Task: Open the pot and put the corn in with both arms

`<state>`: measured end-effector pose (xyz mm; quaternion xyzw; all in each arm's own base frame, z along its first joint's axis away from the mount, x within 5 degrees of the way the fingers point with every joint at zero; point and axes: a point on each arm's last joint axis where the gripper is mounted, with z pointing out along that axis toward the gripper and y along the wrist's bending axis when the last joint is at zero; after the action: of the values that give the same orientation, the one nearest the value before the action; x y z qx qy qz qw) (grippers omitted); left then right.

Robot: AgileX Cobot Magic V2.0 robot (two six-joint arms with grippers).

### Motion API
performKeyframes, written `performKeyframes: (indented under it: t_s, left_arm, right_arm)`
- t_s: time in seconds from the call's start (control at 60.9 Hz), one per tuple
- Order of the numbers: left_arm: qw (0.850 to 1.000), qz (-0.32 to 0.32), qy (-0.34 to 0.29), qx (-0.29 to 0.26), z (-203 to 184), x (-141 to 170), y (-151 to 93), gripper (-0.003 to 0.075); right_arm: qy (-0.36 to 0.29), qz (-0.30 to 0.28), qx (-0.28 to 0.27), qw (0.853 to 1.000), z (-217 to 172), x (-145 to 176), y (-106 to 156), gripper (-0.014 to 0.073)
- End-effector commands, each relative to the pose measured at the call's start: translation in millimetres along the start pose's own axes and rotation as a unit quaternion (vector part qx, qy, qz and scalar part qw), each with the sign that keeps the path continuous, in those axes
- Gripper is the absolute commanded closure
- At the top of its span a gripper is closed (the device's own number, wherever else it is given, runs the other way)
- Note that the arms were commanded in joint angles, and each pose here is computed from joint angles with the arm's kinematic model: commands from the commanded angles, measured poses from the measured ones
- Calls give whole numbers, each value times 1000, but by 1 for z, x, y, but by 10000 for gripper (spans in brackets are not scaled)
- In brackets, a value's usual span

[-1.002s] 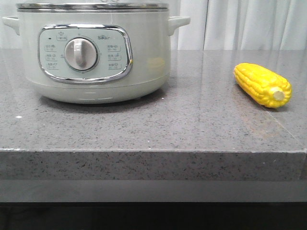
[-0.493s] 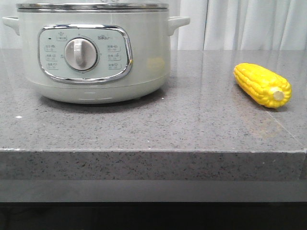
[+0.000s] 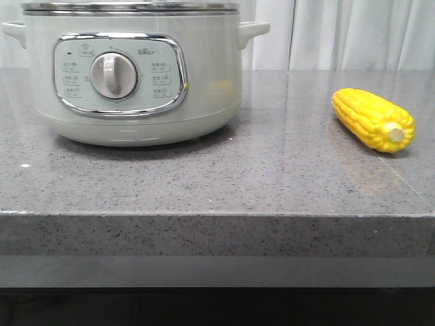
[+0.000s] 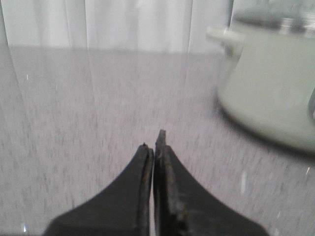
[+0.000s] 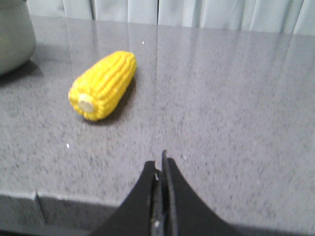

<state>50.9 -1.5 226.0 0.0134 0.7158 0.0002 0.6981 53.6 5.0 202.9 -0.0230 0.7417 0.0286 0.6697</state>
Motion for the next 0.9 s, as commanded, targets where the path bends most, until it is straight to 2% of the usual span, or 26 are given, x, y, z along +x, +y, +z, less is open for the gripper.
performKeyframes:
  t_s: [0.0, 0.131, 0.279, 0.493, 0.575, 0.608, 0.64, 0.69, 0.788, 0.821, 0.887]
  left_arm:
    - [998, -10, -62, -1, -7, -49, 1, 739]
    - [1000, -8, -27, 3, 2, -94, 1, 739]
    - [1000, -8, -14, 3, 24, -131, 2, 739]
    - [1000, -9, 8, 4, 40, -141, 3, 726]
    - [1000, -9, 8, 4, 40, -141, 3, 630]
    - [1000, -9, 9, 4, 40, -140, 3, 558]
    - [1000, -9, 9, 4, 40, -140, 3, 489]
    - [1000, -9, 9, 4, 40, -140, 3, 329]
    - [1000, -9, 9, 4, 40, -140, 3, 111]
    - [1000, -9, 8, 4, 40, -141, 3, 75]
    - [1000, -11, 9, 4, 40, -139, 3, 60]
  right_arm:
    - [-82, -3, 3, 997, -13, -46, 0, 655]
    - [-89, -4, 0, 996, -19, -88, 1, 655]
    - [-86, -4, 0, 996, -9, -132, 1, 655]
    - [-57, -4, -1, 998, 14, -162, 1, 649]
    - [-52, -4, -1, 999, 16, -161, 1, 603]
    - [-47, -4, -1, 999, 17, -160, 1, 568]
    - [-44, -4, -2, 999, 17, -159, 1, 510]
    - [-39, -4, -2, 999, 17, -158, 1, 402]
    - [-33, -4, -3, 999, 17, -157, 1, 158]
    - [-33, -4, -3, 999, 17, -157, 1, 97]
    - [-31, -4, -3, 1000, 17, -156, 1, 23]
